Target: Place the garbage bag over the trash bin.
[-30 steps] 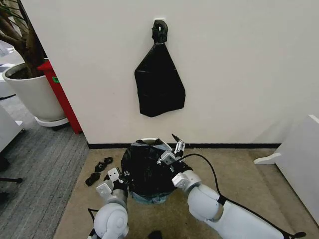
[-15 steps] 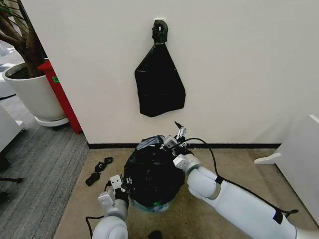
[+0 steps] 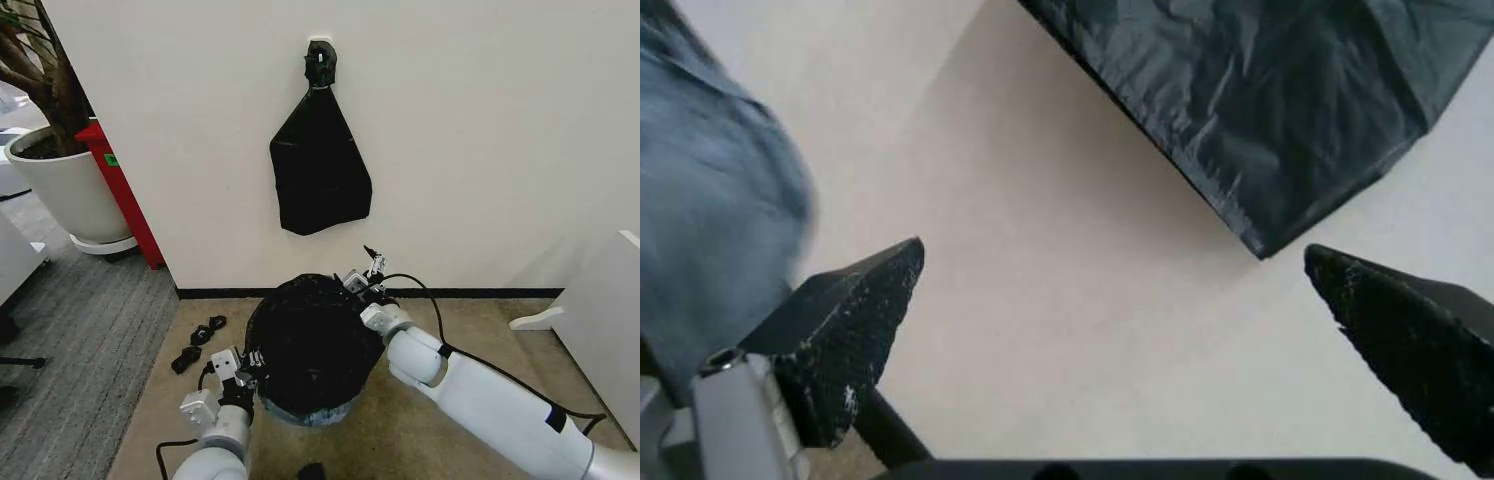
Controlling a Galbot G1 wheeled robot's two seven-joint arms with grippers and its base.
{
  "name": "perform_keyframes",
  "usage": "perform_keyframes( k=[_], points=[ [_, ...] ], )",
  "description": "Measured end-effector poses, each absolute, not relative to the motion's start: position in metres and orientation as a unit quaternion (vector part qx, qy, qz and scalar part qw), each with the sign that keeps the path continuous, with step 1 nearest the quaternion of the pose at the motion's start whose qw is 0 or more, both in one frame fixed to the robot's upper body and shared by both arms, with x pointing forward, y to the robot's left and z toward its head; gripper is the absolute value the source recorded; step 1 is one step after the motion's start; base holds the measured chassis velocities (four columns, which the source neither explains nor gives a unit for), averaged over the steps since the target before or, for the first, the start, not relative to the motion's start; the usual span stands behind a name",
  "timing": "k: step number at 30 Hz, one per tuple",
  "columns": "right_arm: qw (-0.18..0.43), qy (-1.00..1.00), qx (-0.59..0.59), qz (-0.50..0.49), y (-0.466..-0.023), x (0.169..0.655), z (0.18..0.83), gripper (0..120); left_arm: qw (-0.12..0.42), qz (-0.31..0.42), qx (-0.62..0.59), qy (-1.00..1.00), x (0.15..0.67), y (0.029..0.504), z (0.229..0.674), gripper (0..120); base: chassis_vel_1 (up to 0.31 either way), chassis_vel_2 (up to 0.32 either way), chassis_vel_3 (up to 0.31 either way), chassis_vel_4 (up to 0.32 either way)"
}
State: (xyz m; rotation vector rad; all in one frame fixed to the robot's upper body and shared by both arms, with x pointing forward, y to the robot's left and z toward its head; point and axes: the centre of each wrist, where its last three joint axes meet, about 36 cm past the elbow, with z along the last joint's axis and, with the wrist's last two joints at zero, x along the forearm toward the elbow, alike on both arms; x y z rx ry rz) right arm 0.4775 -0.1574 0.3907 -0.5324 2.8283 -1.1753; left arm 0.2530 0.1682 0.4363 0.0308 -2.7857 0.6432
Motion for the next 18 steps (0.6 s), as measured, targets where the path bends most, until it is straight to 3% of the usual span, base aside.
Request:
perform_keyframes(
  k=[18],
  points=[
    [0.014, 0.910, -0.179, -0.374, -0.149, 0.484, 0.386, 100, 0.139, 0.223, 0.010, -0.965, 0.257, 0.170, 0.432, 1, 0.000, 0.000, 0.000, 0.000]
  ],
)
